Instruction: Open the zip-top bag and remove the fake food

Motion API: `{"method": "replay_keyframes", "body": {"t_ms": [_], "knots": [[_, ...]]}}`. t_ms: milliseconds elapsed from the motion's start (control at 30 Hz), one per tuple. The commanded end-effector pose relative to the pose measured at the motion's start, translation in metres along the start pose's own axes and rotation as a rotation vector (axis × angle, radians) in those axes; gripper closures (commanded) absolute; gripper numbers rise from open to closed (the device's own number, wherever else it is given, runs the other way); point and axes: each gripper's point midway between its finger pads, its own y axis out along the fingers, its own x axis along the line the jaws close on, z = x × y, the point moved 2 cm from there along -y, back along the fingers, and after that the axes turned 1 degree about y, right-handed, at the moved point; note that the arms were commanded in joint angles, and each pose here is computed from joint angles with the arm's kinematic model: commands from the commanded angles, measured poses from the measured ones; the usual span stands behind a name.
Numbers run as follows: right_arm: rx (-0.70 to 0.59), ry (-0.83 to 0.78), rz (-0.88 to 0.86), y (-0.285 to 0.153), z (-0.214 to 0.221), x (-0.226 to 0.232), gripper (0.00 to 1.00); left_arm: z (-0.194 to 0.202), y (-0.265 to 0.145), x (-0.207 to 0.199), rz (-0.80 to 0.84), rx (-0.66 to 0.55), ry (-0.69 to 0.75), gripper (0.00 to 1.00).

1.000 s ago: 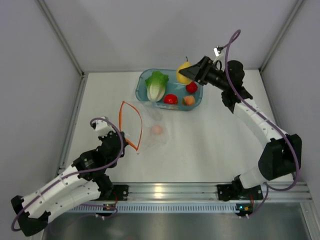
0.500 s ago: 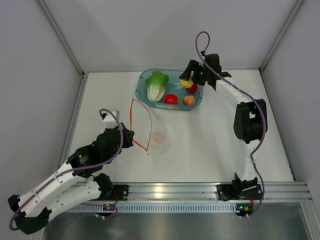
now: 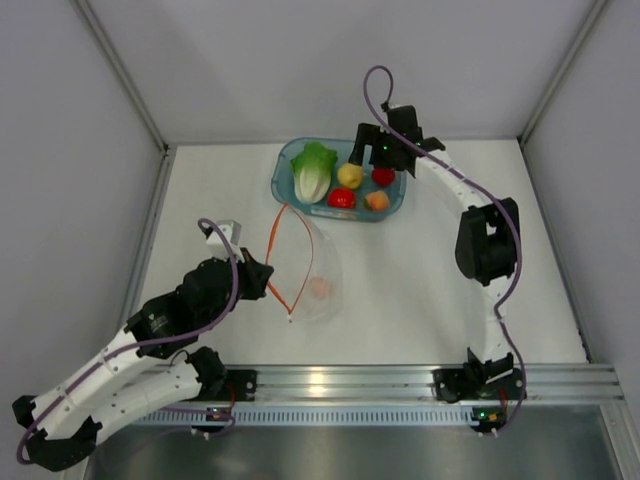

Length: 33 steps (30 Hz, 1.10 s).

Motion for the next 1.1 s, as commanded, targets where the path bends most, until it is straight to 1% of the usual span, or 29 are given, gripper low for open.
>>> {"method": "replay_keyframes", "body": {"t_ms": [0,33,67,100,133,167,200,233,267,300,333,367,400,433,500,533,567,600,667,767,800,833,900,933,1067], "knots": [[-0.130,-0.072,-0.003,-0.055,-0.046,0.023,0.01,-0.013,-0.004,-0.008,0.021,-0.027,-0.018,1.00],[-0.167,-0.070,-0.059,-0.081,-0.056,0.038,0.00,-0.019,-0.005,-0.010,0.025,-0.038,-0.026,1.00],[-0.211,-0.061,-0.120,-0.092,-0.063,0.050,0.01,-0.022,-0.005,-0.012,0.024,-0.044,-0.031,1.00],[-0.166,-0.031,-0.159,-0.092,-0.042,0.047,0.01,-0.023,-0.004,-0.013,0.018,-0.045,-0.041,1.00],[-0.148,-0.014,-0.385,-0.124,-0.041,0.077,0.01,-0.028,-0.005,-0.014,0.012,-0.057,-0.050,1.00],[-0.145,0.007,-0.483,-0.136,-0.037,0.085,0.01,-0.034,-0.006,-0.016,0.010,-0.070,-0.062,1.00],[-0.134,0.030,-0.523,-0.141,-0.027,0.083,0.01,-0.036,-0.006,-0.017,0.008,-0.079,-0.079,1.00],[-0.148,0.000,-0.538,-0.162,-0.028,0.090,0.01,-0.041,-0.006,-0.017,0.008,-0.102,-0.094,1.00],[-0.147,-0.026,-0.512,-0.171,-0.023,0.092,0.01,-0.042,-0.006,-0.017,0.009,-0.110,-0.103,1.00],[-0.099,-0.028,-0.457,-0.175,-0.004,0.090,0.07,-0.045,-0.007,-0.018,0.012,-0.125,-0.124,1.00],[-0.146,-0.069,-0.431,-0.197,0.000,0.105,0.10,-0.048,-0.007,-0.019,0.017,-0.143,-0.142,1.00],[-0.146,-0.082,-0.419,-0.207,0.010,0.110,0.13,-0.050,-0.007,-0.018,0.017,-0.157,-0.155,1.00],[-0.126,-0.094,-0.401,-0.211,0.028,0.111,0.17,-0.049,-0.008,-0.018,0.023,-0.166,-0.166,1.00],[-0.181,-0.130,-0.372,-0.233,0.034,0.124,0.19,-0.051,-0.006,-0.018,0.026,-0.182,-0.174,1.00],[-0.190,-0.164,-0.352,-0.248,0.054,0.136,0.21,-0.052,-0.005,-0.012,-0.005,-0.210,-0.207,1.00],[-0.186,-0.160,-0.358,-0.266,0.069,0.148,0.28,-0.053,-0.005,-0.011,-0.014,-0.217,-0.221,1.00],[-0.179,-0.155,-0.367,-0.272,0.077,0.154,0.33,-0.054,-0.004,-0.008,-0.032,-0.230,-0.235,1.00],[-0.157,-0.151,-0.372,-0.276,0.090,0.157,0.43,-0.052,-0.002,-0.007,-0.041,-0.227,-0.251,1.00],[-0.179,-0.155,-0.350,-0.288,0.106,0.167,0.48,-0.050,0.002,-0.008,-0.050,-0.219,-0.260,1.00],[-0.164,-0.183,-0.318,-0.295,0.135,0.185,0.49,-0.041,0.013,-0.008,-0.075,-0.189,-0.282,1.00],[-0.147,-0.195,-0.330,-0.297,0.145,0.195,0.51,-0.039,0.017,-0.010,-0.079,-0.181,-0.297,1.00],[-0.128,-0.203,-0.314,-0.289,0.154,0.200,0.52,-0.034,0.021,-0.007,-0.093,-0.172,-0.302,1.00],[-0.117,-0.212,-0.316,-0.287,0.157,0.211,0.54,-0.032,0.026,-0.009,-0.086,-0.177,-0.327,1.00],[-0.098,-0.223,-0.296,-0.276,0.163,0.215,0.55,-0.027,0.028,-0.009,-0.086,-0.171,-0.331,1.00],[-0.100,-0.230,-0.257,-0.259,0.159,0.230,0.57,-0.024,0.029,-0.010,-0.055,-0.182,-0.371,1.00]]}}
